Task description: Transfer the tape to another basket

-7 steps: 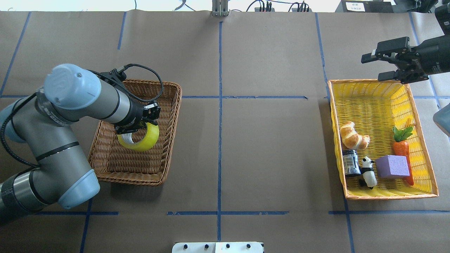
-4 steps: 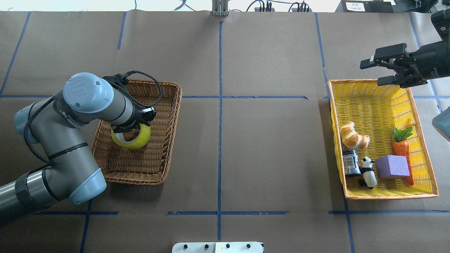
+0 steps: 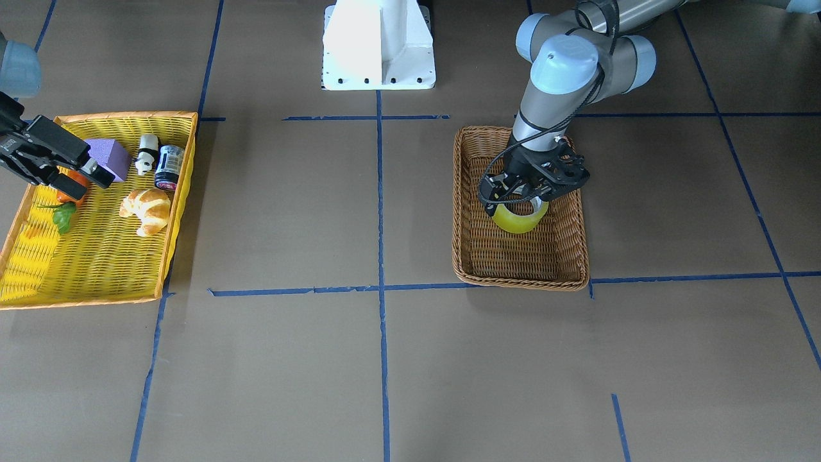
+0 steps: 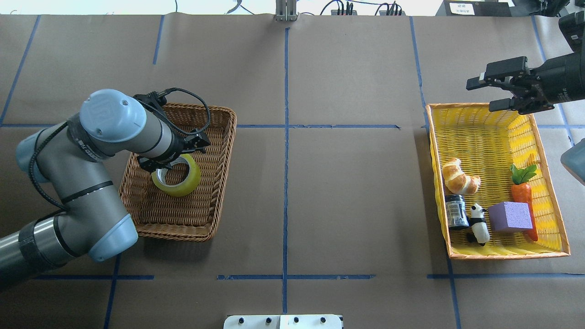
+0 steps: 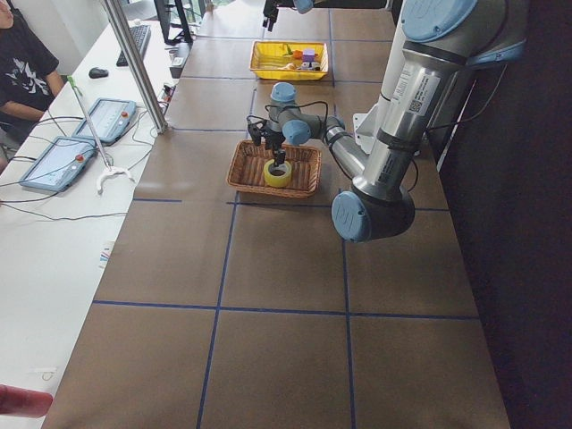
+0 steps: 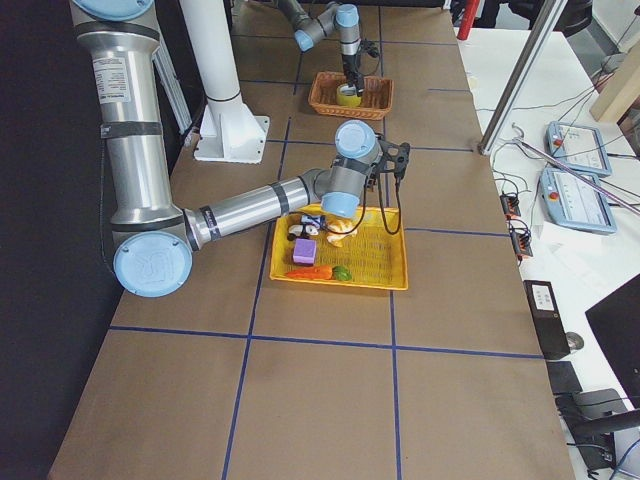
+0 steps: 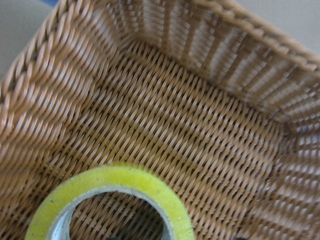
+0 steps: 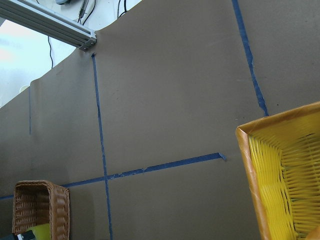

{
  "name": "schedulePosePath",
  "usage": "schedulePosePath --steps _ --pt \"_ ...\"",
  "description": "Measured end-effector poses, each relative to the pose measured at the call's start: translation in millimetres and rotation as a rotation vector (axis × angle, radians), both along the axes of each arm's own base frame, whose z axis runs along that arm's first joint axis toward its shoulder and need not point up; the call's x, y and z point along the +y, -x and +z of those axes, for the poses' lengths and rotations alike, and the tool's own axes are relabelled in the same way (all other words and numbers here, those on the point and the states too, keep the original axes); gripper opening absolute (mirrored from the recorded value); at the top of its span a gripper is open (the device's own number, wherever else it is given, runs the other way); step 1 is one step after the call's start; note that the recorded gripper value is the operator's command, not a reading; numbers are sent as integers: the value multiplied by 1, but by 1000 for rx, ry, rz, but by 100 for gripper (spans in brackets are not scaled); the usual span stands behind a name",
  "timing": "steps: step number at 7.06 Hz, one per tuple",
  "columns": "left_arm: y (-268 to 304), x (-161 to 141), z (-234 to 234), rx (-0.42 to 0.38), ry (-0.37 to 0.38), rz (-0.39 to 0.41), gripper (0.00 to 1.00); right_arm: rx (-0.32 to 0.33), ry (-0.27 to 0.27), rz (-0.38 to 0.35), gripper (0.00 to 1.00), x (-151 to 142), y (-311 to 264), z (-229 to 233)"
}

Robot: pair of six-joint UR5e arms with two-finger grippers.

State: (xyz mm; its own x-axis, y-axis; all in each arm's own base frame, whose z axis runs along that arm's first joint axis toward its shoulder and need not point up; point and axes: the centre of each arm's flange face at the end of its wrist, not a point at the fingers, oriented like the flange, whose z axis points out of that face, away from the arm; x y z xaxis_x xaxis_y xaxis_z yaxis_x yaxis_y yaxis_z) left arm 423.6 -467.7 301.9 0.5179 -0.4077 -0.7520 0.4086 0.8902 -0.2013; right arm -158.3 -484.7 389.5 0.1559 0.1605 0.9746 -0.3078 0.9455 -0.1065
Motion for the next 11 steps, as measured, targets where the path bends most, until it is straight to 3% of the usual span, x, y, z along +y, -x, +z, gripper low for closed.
schedulePosePath --steps 1,3,6,8,10,11 --pt "47 -25 -12 29 -35 12 100 32 -13 5 100 3 -10 16" --pt "168 -74 2 29 -157 105 100 181 -112 -20 100 3 -39 56" --pt "356 -110 118 -168 -347 308 100 401 -197 -144 100 0 -95 117" --pt "465 -120 212 -255 -390 442 100 528 -226 -282 100 0 -156 159" --pt "531 -108 290 -216 -402 549 100 613 -207 -396 100 13 -212 193" --pt "544 -97 310 -192 -386 564 100 635 -184 -418 100 20 -229 200"
